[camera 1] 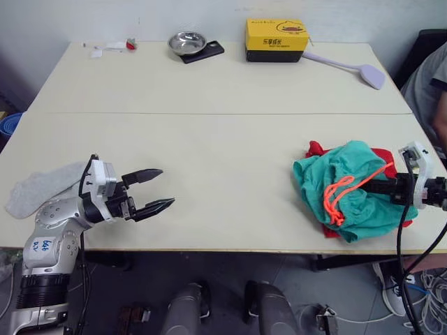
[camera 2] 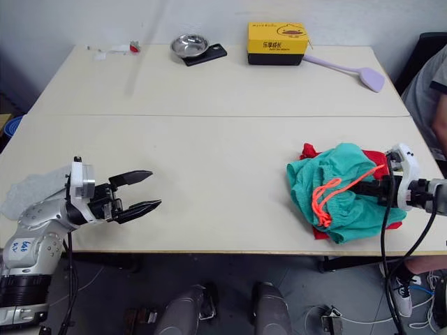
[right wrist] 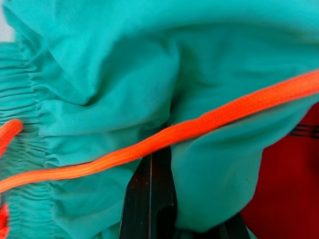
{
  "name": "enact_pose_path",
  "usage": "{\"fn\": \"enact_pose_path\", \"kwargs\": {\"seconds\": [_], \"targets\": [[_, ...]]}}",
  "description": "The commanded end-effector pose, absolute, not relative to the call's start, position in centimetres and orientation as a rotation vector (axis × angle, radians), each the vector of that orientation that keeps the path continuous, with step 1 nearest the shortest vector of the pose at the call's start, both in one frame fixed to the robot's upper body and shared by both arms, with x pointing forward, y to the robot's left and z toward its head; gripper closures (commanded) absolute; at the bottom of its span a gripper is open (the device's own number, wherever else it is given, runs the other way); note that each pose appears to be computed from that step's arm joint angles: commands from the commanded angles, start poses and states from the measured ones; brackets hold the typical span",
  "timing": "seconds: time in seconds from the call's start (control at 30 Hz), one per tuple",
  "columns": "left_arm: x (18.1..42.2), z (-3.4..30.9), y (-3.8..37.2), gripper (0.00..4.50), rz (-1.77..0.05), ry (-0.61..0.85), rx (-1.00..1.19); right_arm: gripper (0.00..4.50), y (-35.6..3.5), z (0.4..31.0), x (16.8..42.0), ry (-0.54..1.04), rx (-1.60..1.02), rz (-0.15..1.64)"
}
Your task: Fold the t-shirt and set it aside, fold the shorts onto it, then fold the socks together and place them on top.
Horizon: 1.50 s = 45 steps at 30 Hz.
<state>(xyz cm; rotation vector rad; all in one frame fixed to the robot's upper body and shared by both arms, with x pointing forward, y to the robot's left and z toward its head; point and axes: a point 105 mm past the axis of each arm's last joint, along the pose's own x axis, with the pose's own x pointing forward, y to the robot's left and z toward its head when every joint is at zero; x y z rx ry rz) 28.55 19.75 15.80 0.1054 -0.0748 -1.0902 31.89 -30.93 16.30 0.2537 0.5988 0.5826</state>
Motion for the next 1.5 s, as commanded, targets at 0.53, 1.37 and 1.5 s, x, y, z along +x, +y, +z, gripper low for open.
{"fn": "enact_pose_path", "kwargs": {"seconds": [0.53, 1.37, 1.5], "targets": [[28.3, 16.9, 20.4, 0.0, -1.077, -0.106, 0.132, 4.47, -35.3, 21.1, 31.5, 0.344, 0.307, 0.446], [28.7, 17.0, 20.2, 0.0, -1.077, -0.111, 0.131, 4.47, -32.6, 16.1, 33.5, 0.447, 0.381, 0.32], [28.6, 17.1, 20.3, 0.0, -1.074, -0.108, 0.135, 4.47, -33.5, 16.0, 32.7, 0.469, 0.363, 0.296]]}}
